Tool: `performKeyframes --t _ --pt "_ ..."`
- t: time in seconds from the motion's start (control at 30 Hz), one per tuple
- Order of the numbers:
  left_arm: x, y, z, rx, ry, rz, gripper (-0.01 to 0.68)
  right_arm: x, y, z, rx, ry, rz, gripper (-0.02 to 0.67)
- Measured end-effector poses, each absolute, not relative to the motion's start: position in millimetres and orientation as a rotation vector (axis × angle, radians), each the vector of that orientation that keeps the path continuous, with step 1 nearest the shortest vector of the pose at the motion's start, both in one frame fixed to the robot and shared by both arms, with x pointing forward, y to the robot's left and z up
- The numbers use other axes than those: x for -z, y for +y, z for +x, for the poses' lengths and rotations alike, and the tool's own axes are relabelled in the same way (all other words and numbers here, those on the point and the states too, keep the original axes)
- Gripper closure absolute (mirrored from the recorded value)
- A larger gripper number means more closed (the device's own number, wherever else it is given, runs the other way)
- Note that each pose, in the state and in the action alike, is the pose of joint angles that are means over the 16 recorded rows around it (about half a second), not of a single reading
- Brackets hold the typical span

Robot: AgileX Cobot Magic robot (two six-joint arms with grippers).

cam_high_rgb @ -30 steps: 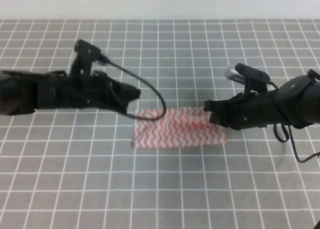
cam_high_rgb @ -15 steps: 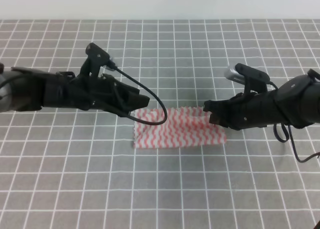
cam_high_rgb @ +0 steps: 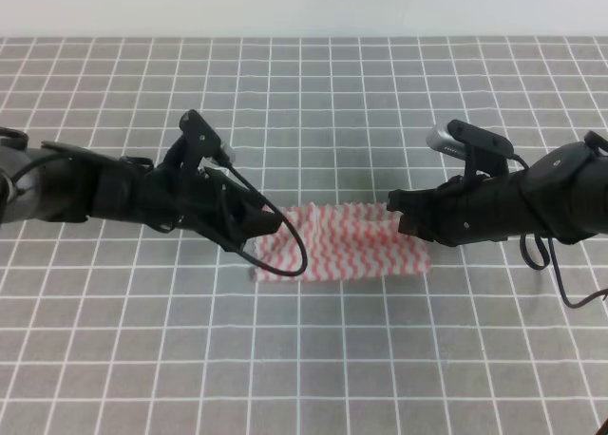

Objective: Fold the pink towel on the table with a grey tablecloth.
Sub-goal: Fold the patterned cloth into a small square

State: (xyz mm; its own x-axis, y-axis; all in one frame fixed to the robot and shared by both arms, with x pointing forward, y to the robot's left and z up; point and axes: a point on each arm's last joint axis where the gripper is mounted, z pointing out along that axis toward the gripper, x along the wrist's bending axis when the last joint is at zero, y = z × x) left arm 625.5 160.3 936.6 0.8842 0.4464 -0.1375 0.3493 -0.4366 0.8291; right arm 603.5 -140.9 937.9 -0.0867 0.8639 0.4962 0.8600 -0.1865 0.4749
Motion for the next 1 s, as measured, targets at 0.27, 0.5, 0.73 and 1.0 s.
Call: performKeyframes --t 0.27,0.5,0.73,1.0 --pt "-932 154 628 -0.189 0.559 2.09 0.337 -938 -141 604 -1.159 2.0 2.116 0.663" --pt "-929 147 629 -0.235 0.564 2.102 0.338 -939 -141 604 -1.16 1.999 2.114 0.663" --pt "-922 144 630 -0.232 0.584 2.108 0.343 -939 -141 604 -1.16 2.0 2.112 0.663" --pt "-913 143 630 -0.201 0.596 2.11 0.383 -938 -141 604 -1.156 2.002 2.115 0.663"
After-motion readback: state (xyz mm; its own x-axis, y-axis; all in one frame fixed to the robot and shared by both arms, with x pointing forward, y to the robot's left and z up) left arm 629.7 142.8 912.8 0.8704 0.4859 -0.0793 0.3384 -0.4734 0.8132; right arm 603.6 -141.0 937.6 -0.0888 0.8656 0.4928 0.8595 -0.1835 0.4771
